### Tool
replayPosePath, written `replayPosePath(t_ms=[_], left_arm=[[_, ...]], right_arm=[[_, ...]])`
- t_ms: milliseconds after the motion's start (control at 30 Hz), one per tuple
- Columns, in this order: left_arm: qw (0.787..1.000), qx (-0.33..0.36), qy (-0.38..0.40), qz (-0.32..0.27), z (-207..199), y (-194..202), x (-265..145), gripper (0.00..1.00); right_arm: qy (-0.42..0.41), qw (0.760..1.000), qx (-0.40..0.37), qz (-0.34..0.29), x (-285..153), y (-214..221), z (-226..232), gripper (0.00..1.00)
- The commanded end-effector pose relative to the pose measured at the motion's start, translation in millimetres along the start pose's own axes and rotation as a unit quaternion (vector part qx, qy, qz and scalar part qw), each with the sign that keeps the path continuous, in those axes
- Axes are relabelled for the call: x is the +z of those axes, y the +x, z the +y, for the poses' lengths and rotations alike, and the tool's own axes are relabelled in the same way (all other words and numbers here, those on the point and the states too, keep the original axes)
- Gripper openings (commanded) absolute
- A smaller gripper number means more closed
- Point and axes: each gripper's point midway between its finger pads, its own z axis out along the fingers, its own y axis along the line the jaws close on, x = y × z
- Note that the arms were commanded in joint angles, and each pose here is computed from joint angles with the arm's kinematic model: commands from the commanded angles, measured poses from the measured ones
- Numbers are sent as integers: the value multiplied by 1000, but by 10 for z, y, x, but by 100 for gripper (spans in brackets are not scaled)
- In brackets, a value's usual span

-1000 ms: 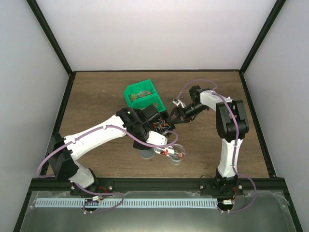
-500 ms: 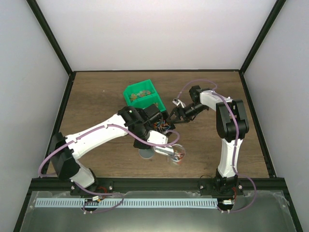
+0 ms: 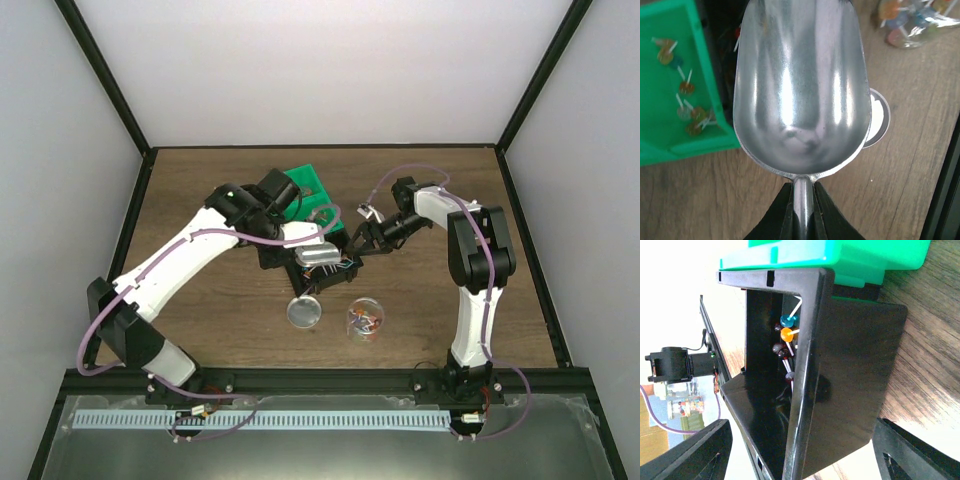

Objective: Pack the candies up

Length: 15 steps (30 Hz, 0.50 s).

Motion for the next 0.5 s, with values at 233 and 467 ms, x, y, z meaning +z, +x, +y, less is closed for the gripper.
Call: replayPosePath(t_ms=[233, 467], left_arm=[[978, -165, 2, 128, 79, 541, 262, 4], [962, -195, -17, 189, 236, 613, 454, 4]], right_arm=[[1, 1000, -24, -19, -95, -176, 156, 71], [-12, 999, -27, -25, -106, -217, 215, 63]])
